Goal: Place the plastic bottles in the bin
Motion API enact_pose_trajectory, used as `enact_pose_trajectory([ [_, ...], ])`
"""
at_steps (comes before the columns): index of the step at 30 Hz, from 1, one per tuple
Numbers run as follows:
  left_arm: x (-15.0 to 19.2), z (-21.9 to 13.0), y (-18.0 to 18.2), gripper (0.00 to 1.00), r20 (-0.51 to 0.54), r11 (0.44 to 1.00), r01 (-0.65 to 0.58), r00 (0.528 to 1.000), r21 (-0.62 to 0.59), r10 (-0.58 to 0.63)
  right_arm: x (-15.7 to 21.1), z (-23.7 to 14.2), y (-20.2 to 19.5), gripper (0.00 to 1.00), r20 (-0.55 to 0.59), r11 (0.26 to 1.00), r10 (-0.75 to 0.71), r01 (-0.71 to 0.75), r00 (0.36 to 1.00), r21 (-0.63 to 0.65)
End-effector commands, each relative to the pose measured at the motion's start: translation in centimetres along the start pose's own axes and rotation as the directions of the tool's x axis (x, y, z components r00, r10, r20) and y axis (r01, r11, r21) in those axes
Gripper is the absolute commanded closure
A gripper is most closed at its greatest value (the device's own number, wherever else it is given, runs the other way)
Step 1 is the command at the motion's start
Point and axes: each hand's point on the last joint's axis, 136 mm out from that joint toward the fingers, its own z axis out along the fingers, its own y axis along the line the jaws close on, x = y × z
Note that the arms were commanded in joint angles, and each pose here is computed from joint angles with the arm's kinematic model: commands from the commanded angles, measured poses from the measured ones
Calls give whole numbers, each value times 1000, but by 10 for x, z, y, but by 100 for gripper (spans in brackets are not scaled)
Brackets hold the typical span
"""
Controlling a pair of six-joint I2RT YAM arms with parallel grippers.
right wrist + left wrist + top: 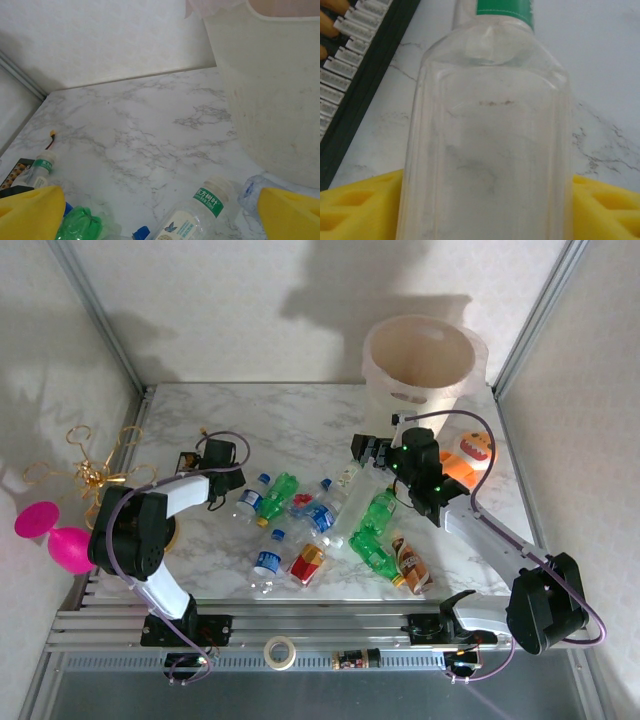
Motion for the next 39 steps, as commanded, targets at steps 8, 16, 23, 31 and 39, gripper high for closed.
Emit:
enact_pose_trajectory([
  [8, -22, -28, -21, 53, 148, 997, -72, 987, 18, 69, -9, 8, 7, 1, 5, 999, 50, -50, 999, -3],
  [16, -39, -84, -70, 55, 300, 975, -118, 952, 186, 58, -12, 17, 30, 1, -30, 993, 36, -39, 999, -111],
  [23, -29, -156, -142, 55, 429, 795, -256, 904, 551, -6, -9, 11, 78, 1, -66, 926, -10, -16, 998, -377],
  [31, 2, -201, -172, 57, 515, 625, -380, 856, 682, -41, -3, 11, 114, 1, -119, 842, -23, -44, 993, -537],
  [39, 24, -224, -185, 57, 553, 584, -420, 831, 695, -61, 17, 16, 144, 3, -191, 764, 5, -127, 982, -632],
])
